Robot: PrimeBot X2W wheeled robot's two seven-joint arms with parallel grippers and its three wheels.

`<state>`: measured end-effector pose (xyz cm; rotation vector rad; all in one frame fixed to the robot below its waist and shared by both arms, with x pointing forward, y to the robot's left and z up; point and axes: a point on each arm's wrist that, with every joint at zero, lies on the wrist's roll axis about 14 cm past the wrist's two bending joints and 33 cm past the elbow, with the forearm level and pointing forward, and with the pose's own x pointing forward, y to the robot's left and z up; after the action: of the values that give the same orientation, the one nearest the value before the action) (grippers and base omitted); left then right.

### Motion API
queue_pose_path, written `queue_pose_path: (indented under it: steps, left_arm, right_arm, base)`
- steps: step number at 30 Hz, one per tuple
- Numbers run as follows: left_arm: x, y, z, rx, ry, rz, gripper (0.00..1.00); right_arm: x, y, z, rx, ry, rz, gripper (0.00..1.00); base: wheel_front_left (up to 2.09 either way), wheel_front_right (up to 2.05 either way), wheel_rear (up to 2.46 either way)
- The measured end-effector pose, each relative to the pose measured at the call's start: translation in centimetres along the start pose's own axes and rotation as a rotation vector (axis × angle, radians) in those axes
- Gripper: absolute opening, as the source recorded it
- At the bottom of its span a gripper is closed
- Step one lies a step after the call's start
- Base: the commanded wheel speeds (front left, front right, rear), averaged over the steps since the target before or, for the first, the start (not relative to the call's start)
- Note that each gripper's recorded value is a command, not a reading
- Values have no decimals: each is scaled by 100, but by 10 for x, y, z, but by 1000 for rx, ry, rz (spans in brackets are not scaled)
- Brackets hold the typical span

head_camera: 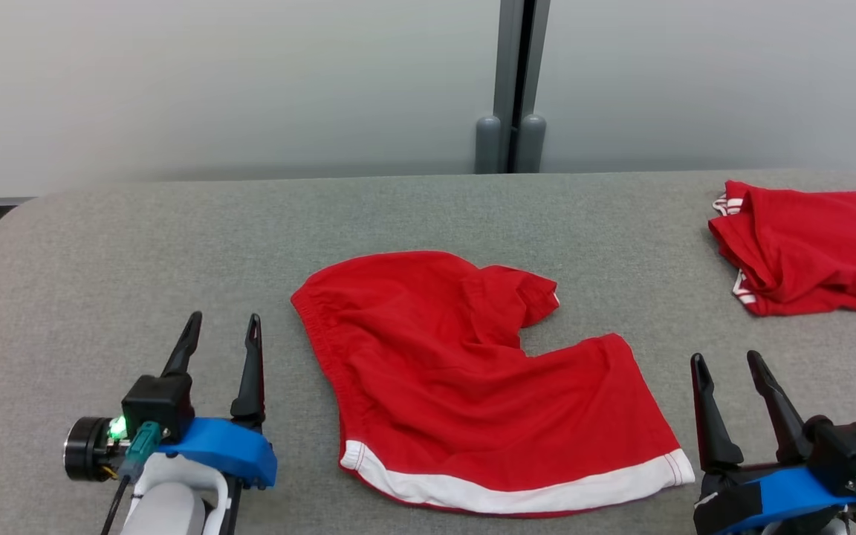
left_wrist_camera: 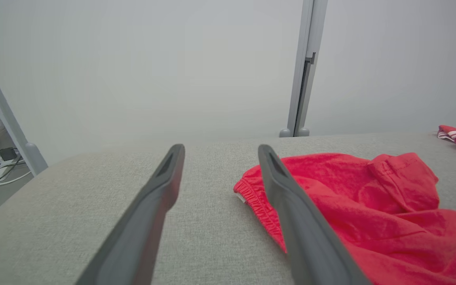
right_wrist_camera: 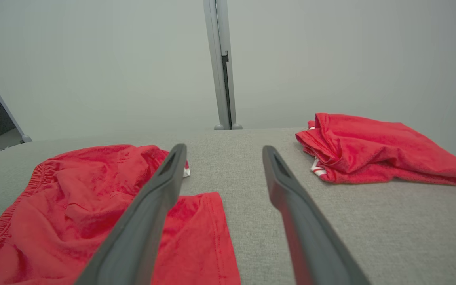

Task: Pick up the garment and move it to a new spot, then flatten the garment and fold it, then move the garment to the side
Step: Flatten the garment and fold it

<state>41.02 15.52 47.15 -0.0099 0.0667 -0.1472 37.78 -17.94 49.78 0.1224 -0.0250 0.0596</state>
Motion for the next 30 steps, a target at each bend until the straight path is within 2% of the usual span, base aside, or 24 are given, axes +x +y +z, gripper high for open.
queue_pose_path:
  steps: [8, 14, 30]
  left_arm:
    - [-35, 22, 25, -3, -102, 104, 100]
    - [-59, 36, 27, -3, -121, 169, 100]
    - [-74, 37, 11, -6, -82, 193, 100]
  right_arm:
    - [-4, 13, 7, -1, -12, 39, 100]
    - [-9, 16, 11, -4, -13, 47, 100]
    - [-16, 14, 5, -10, 27, 43, 100]
  base:
    - [0, 0, 0]
    - [0, 0, 0]
    - [0, 0, 0]
